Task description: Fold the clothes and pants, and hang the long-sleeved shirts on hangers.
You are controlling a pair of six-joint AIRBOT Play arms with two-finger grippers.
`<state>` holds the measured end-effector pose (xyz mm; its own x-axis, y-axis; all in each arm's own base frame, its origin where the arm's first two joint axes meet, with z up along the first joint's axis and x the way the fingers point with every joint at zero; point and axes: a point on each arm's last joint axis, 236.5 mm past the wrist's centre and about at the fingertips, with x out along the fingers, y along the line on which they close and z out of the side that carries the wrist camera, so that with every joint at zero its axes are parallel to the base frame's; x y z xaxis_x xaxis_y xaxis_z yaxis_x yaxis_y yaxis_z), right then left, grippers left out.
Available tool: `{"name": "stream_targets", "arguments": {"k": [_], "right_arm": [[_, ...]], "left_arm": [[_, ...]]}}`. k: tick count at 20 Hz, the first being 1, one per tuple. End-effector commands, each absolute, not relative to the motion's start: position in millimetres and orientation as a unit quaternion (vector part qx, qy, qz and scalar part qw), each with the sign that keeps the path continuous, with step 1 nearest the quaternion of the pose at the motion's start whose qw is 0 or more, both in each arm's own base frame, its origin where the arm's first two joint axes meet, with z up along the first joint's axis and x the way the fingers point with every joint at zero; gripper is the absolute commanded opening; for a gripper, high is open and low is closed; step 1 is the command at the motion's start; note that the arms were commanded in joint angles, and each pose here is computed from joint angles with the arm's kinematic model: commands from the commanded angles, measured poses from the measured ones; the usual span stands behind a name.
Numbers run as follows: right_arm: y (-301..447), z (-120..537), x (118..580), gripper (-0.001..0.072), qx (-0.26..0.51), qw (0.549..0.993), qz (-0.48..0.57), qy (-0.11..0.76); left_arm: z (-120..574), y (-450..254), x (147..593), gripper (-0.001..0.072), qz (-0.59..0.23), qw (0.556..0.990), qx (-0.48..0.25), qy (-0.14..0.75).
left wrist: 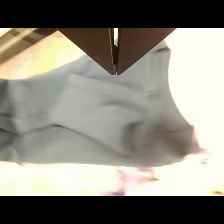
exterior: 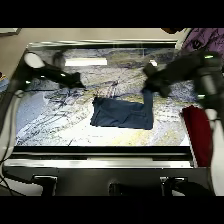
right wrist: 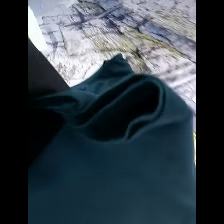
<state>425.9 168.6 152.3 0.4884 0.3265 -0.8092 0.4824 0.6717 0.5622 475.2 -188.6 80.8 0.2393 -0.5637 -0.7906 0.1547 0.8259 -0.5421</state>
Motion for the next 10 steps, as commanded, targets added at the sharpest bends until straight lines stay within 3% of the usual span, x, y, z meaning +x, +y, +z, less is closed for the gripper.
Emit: {"name": "stream_targets", "arguments": {"k": [1, 10], "right_arm": [[249, 122, 437, 0.0029, 0.424, 0.751, -0.029, 0.506], [336, 56, 436, 0.0030, 0.433, 0.724, -0.005, 0.537]], "left_arm": [[104, -116, 472, 0.0019, -0.189, 0.782, -0.185, 0.564], [108, -86, 474, 0.0020, -0.166, 0.787, -0.201, 0.560]]}}
